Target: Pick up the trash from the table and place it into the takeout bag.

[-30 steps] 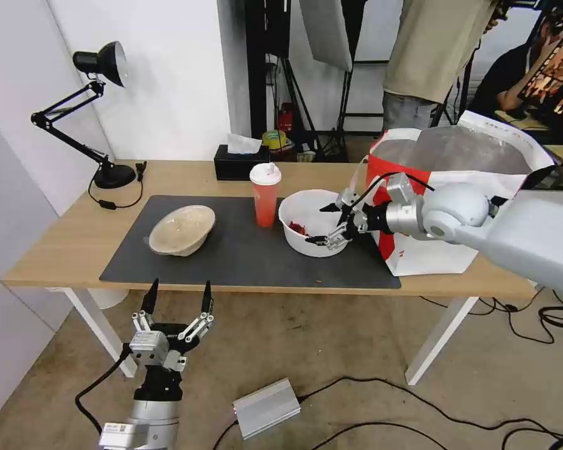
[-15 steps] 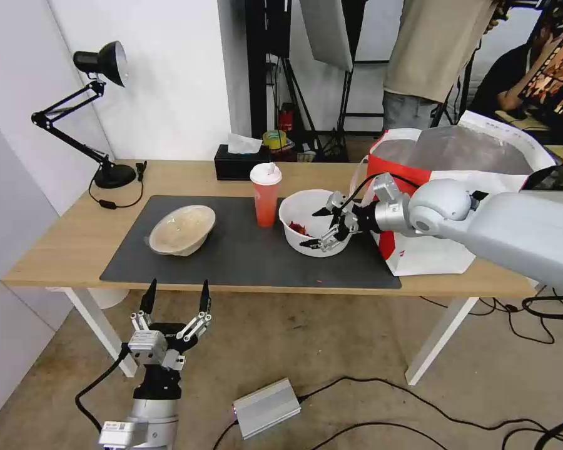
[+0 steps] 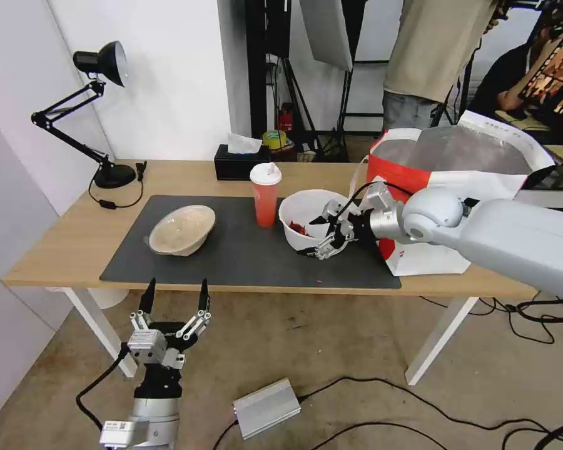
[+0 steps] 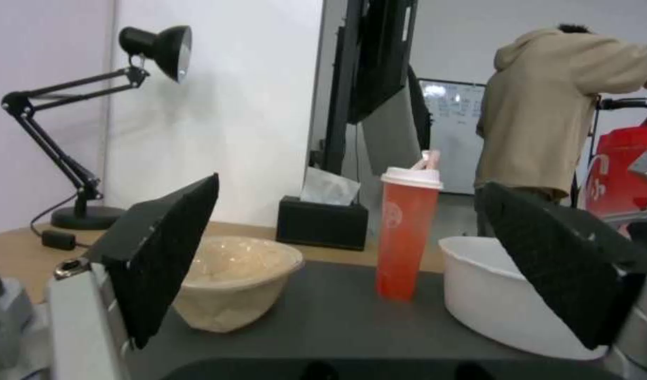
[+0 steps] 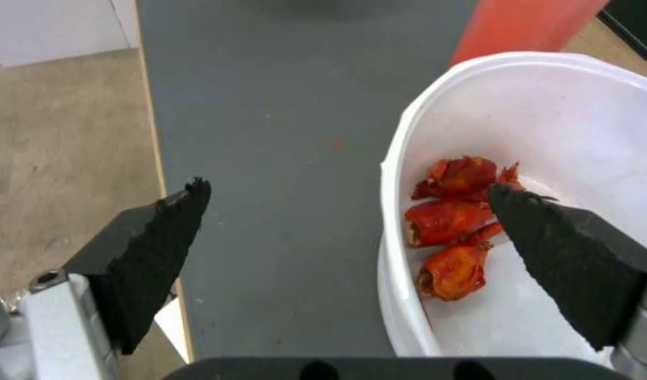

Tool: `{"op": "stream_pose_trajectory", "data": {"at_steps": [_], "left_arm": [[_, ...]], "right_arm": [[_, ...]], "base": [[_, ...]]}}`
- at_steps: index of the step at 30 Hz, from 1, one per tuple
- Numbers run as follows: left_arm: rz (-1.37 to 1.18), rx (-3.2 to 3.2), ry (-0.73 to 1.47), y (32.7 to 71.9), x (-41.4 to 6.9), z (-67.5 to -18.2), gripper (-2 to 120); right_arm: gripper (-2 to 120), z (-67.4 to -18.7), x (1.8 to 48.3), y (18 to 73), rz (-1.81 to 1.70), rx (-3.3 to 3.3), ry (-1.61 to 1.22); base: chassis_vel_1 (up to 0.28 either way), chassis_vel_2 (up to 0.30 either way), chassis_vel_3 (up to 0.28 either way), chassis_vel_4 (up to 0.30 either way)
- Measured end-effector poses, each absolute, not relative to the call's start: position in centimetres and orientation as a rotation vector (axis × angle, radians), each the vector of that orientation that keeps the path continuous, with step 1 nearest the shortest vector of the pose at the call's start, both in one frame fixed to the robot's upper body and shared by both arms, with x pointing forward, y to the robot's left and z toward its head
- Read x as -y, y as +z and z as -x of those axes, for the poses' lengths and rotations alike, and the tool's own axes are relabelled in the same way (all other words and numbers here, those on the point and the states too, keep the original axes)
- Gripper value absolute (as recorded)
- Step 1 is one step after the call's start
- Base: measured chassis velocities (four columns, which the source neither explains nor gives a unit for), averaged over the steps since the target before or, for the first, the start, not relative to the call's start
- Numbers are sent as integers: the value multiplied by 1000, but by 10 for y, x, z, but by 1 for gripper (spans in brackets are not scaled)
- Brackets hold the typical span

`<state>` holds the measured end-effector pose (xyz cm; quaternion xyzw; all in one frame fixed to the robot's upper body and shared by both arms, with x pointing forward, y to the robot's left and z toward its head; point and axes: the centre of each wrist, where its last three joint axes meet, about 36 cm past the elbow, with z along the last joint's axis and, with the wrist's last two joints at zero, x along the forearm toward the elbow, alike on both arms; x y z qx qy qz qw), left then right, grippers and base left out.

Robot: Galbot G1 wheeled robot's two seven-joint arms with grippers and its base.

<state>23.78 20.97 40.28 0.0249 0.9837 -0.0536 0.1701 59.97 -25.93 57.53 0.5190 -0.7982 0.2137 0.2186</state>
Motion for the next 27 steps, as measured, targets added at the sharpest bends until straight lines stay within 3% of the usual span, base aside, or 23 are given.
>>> {"op": "stream_pose_trajectory", "data": {"at_steps": [27], "left_arm": [[-69, -2787, -151, 404, -205, -239, 100]], "right_arm": [[100, -611, 254, 549, -1403, 2204, 556]], "base": [[0, 0, 0, 0]]}}
